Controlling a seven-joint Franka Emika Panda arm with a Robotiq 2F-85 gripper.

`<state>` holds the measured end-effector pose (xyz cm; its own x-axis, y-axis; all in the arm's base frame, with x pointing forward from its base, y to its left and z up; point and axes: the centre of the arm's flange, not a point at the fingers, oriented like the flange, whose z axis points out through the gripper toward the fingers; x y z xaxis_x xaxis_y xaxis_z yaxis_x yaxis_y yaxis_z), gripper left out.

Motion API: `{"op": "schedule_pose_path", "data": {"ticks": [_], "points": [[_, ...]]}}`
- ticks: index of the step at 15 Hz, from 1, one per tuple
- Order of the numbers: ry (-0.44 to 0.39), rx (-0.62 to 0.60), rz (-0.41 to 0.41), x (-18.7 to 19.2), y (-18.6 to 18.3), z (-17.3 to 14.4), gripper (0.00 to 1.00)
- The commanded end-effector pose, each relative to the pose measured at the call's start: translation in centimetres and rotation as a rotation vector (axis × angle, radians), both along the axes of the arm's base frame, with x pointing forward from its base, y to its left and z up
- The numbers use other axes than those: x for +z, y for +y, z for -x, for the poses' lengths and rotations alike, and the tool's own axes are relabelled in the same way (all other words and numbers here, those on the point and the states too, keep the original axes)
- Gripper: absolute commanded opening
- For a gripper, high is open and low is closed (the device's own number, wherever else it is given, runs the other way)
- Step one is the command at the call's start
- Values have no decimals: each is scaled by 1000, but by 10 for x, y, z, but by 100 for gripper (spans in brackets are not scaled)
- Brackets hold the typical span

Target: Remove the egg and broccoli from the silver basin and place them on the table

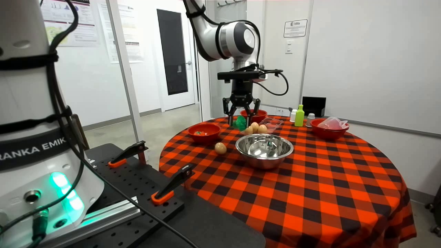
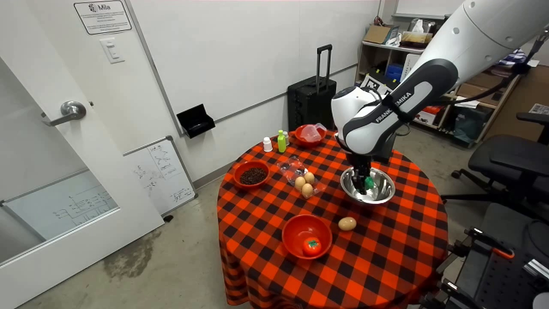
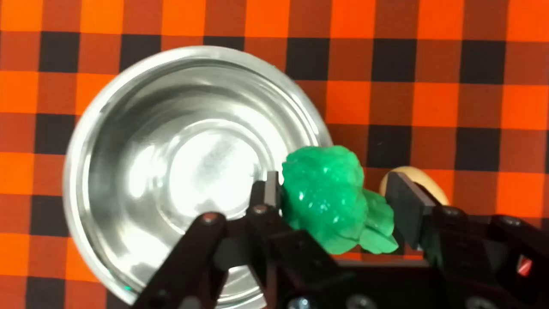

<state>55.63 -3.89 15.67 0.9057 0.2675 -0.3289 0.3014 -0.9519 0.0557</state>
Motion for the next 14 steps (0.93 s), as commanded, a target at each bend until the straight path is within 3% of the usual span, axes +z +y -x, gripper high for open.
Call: {"op": "schedule_pose_path", "data": {"ticks": [1,7,14], "points": [[52,96,-47,1,36,31,38],[153,244,-30,-38,73,46,38],[180,409,8,-88,96,44,38]]}}
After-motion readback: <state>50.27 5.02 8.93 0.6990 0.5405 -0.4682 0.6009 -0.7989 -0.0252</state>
